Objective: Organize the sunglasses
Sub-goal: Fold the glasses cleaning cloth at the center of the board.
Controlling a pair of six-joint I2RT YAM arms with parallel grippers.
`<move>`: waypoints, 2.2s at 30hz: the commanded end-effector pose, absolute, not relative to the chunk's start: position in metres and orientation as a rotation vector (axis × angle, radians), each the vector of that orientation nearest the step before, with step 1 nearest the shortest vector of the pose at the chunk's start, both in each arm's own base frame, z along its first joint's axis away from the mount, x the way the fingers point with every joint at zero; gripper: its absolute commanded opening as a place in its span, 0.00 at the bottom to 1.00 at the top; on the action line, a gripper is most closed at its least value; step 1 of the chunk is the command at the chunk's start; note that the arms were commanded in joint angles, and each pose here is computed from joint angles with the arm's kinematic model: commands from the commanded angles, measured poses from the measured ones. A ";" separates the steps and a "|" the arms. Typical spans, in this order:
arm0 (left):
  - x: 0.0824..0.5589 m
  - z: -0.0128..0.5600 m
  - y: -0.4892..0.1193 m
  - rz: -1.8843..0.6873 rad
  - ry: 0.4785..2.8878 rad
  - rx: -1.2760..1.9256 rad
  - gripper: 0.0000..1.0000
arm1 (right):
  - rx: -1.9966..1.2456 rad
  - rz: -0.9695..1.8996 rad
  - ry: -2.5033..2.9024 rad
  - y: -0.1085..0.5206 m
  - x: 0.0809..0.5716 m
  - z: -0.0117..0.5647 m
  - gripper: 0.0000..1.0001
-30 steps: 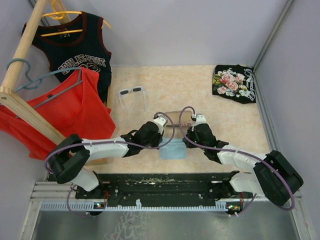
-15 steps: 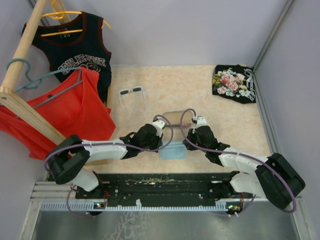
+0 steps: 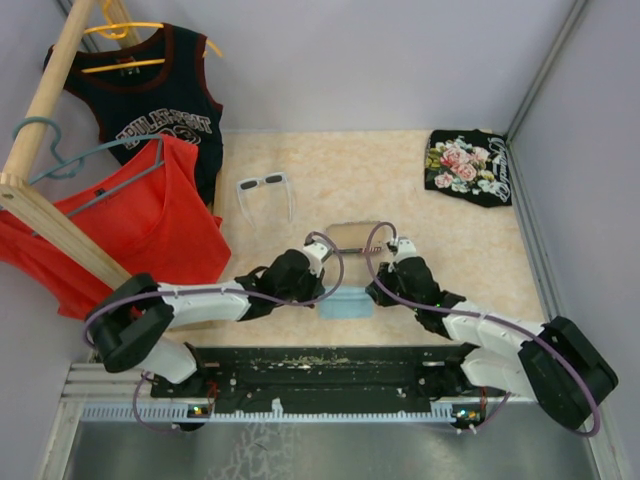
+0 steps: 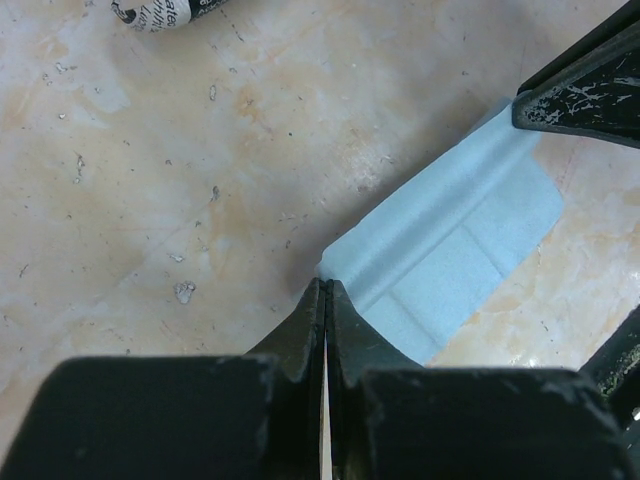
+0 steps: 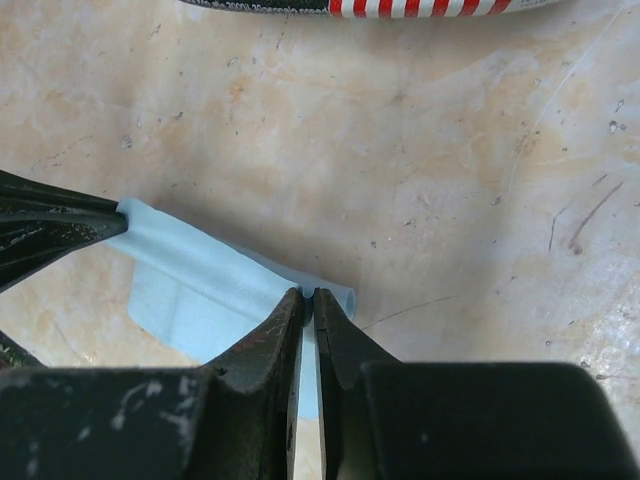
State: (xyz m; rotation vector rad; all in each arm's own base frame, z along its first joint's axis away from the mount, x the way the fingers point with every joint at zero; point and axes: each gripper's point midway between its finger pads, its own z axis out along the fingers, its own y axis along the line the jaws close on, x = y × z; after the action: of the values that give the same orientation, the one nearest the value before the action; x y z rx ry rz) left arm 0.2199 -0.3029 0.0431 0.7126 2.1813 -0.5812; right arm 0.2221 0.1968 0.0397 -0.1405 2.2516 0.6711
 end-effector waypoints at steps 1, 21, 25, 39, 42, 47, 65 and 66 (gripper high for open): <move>0.215 0.056 -0.308 -0.657 2.118 0.741 0.00 | -0.130 0.735 2.193 0.203 0.225 0.055 0.11; 0.193 0.060 -0.310 -0.796 2.072 0.785 0.00 | -0.132 0.806 2.227 0.202 0.205 0.055 0.12; 0.190 0.055 -0.308 -0.798 2.083 0.786 0.02 | -0.121 0.801 2.254 0.200 0.200 0.051 0.12; 0.181 0.051 -0.307 -0.823 2.089 0.798 0.18 | -0.132 0.813 2.292 0.196 0.189 0.044 0.23; 0.176 0.049 -0.305 -0.833 2.094 0.796 0.19 | -0.141 0.838 2.285 0.198 0.185 0.046 0.23; 0.168 0.041 -0.300 -0.848 2.114 0.793 0.19 | -0.140 0.875 2.290 0.198 0.177 0.045 0.23; 0.188 0.070 -0.260 -0.739 2.131 0.436 0.66 | 0.090 0.650 2.305 0.166 0.196 0.057 0.37; 0.193 0.070 -0.259 -0.737 2.148 0.408 0.66 | 0.085 0.663 2.311 0.169 0.197 0.057 0.37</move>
State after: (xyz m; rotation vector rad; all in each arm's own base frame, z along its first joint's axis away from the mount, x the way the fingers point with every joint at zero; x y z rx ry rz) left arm 0.1714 -0.2818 0.0793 0.6115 2.0633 -0.8577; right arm 0.1769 0.1663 0.0377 0.0225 2.3548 0.6841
